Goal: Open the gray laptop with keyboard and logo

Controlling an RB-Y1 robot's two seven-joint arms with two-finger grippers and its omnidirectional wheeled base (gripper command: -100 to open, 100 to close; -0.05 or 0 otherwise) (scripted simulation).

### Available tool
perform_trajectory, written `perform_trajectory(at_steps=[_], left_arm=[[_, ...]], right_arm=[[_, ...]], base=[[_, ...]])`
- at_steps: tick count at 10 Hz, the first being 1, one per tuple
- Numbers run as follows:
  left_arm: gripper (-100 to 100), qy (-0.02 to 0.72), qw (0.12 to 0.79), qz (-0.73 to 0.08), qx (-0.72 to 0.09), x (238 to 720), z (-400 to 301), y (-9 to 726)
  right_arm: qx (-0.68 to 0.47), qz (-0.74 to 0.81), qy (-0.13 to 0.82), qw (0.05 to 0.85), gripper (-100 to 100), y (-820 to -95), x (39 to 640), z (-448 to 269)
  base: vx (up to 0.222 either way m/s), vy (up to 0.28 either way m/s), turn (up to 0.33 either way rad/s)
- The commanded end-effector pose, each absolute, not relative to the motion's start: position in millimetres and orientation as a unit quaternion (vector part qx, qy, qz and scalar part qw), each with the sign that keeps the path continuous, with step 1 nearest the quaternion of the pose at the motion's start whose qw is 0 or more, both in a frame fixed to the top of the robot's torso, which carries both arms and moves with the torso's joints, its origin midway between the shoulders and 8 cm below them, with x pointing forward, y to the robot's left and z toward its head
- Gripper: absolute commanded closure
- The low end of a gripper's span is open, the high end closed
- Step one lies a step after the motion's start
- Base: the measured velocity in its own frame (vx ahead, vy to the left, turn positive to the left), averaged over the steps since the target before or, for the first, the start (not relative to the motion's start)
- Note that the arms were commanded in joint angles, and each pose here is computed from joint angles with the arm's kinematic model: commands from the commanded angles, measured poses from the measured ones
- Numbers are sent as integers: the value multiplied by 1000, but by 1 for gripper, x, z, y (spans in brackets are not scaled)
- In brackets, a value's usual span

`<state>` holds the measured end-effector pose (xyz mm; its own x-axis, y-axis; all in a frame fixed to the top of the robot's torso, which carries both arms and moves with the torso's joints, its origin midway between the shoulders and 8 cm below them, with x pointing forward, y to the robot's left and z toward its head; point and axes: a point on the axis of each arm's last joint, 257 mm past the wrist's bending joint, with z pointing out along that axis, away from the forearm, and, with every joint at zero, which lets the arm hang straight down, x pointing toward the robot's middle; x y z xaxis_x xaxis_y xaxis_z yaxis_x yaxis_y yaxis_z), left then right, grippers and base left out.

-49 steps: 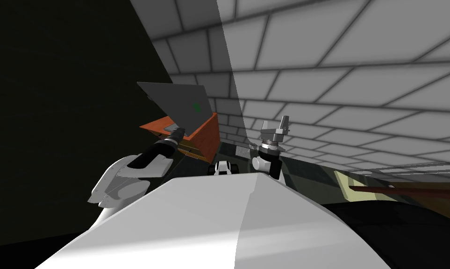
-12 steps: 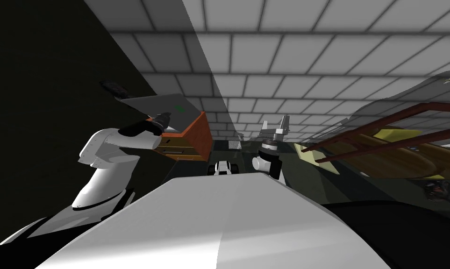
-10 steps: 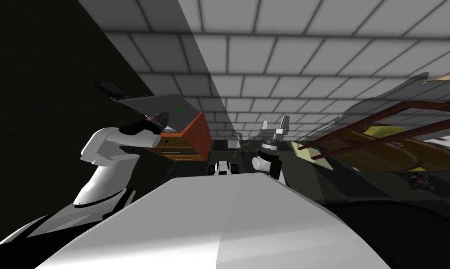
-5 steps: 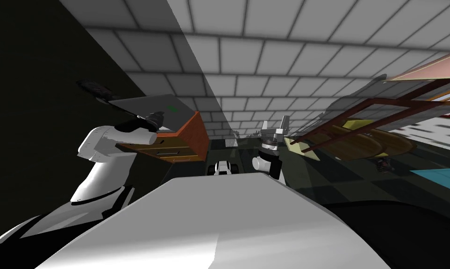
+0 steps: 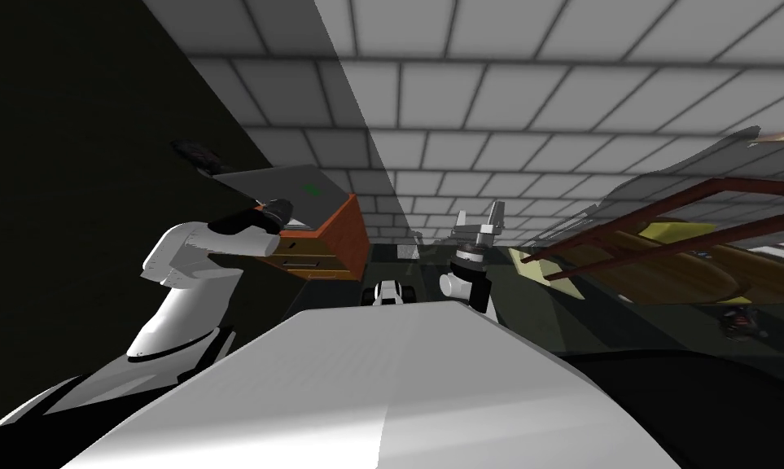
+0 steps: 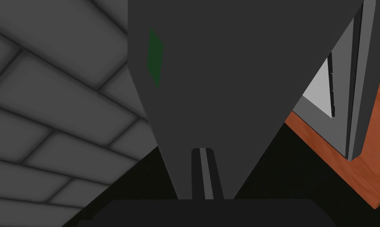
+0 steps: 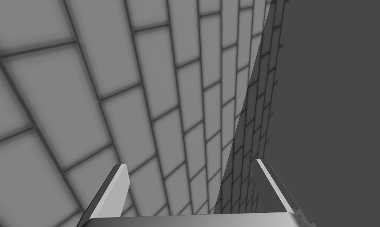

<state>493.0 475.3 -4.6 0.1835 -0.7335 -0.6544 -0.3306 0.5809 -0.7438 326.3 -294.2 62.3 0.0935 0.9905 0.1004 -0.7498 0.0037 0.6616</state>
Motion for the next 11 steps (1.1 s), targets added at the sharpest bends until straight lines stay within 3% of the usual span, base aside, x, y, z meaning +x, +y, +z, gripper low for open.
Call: perform_trajectory(at_steps=[1, 11], left_arm=[[100, 629, 631, -165, -422, 485, -12, 453], [100, 654, 618, -208, -384, 446, -12, 367]], right_arm=[[294, 642, 204, 678, 0, -294, 326, 62], [294, 642, 204, 678, 0, -294, 326, 62]], base=[[79, 17, 181], [76, 22, 130]])
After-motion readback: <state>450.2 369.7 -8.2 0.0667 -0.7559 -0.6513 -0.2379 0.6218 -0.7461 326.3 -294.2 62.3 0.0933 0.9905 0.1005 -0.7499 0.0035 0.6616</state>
